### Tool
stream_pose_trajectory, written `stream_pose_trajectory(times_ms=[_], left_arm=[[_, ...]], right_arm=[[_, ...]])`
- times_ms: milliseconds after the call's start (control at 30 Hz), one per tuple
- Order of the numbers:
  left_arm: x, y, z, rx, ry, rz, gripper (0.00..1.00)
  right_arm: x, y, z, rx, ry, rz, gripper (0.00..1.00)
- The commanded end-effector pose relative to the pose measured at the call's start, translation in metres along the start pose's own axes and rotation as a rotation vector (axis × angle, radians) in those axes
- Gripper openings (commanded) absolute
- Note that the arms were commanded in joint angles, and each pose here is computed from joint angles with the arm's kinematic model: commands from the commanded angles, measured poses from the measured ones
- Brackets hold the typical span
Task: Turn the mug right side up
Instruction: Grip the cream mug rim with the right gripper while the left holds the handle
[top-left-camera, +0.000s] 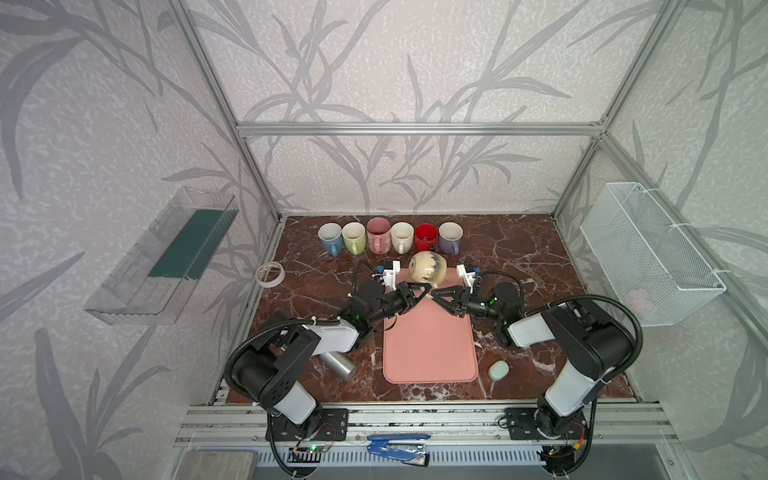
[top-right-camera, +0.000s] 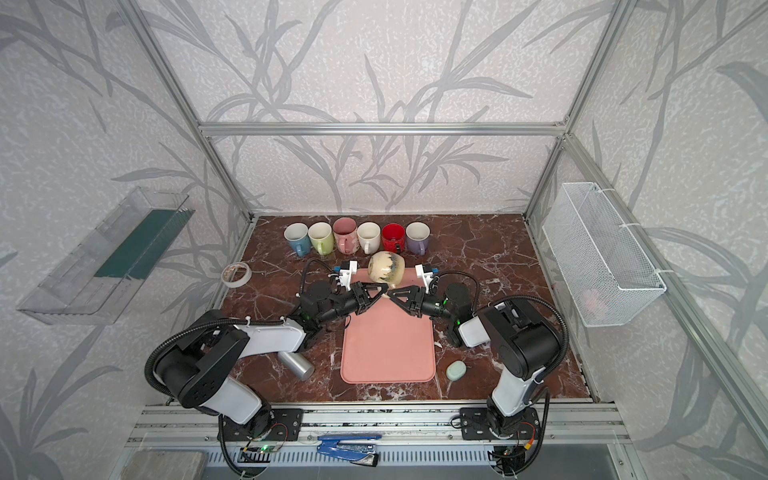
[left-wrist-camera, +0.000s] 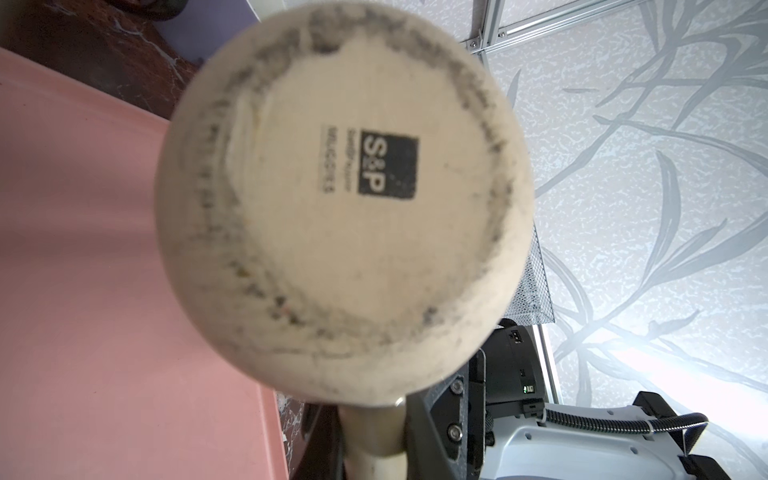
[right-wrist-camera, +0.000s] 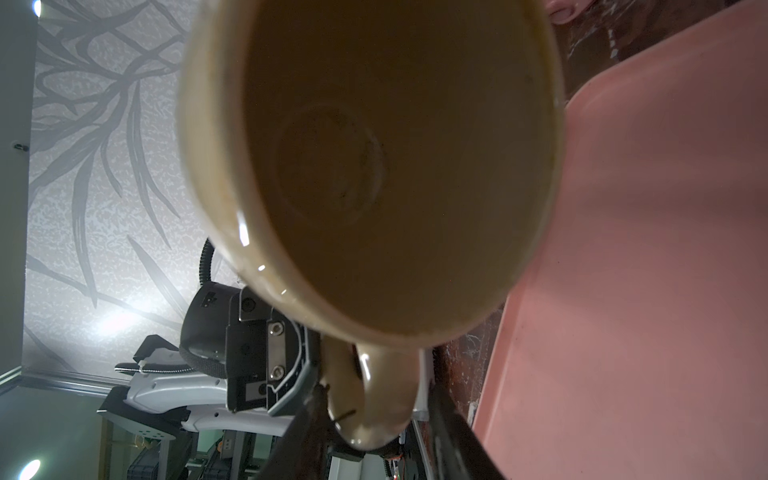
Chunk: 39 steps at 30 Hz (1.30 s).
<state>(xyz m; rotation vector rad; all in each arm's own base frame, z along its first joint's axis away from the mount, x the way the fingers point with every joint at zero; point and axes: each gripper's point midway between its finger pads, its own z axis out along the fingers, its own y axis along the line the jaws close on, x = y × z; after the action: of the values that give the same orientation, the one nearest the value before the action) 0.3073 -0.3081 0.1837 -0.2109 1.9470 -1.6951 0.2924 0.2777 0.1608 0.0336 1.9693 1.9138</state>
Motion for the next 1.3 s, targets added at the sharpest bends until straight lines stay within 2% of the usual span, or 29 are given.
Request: stream_pose_trajectory(times_ms=[0,567,1000,1100,1267], left_arm=[[-0.016,-0.067,-0.007,0.229,-0.054,0.098,0.0],[-0.013,-0.074,-0.007,0.271,-0.039,0.104,0.0],[-0.011,-0.074,0.001,0.289,-0.021,0.097,0.0],[-0.01,-0.075,0.002,0.292,-0.019,0.095,0.0],[-0.009,-0.076,0.0,0.297,-0.018,0.095,0.0]], right_arm=[[-0.011,0.007,0.003,-0.027,-0.022,-0.03,0.39],[-0.037,0.015,0.004,-0.044,-0.079,-0.04,0.41],[-0.035,0.019,0.014,-0.056,-0.071,-0.035,0.41],[-0.036,0.019,0.014,-0.056,-0.075,-0.034,0.39],[-0.039,0.018,0.015,-0.057,-0.079,-0.033,0.26]])
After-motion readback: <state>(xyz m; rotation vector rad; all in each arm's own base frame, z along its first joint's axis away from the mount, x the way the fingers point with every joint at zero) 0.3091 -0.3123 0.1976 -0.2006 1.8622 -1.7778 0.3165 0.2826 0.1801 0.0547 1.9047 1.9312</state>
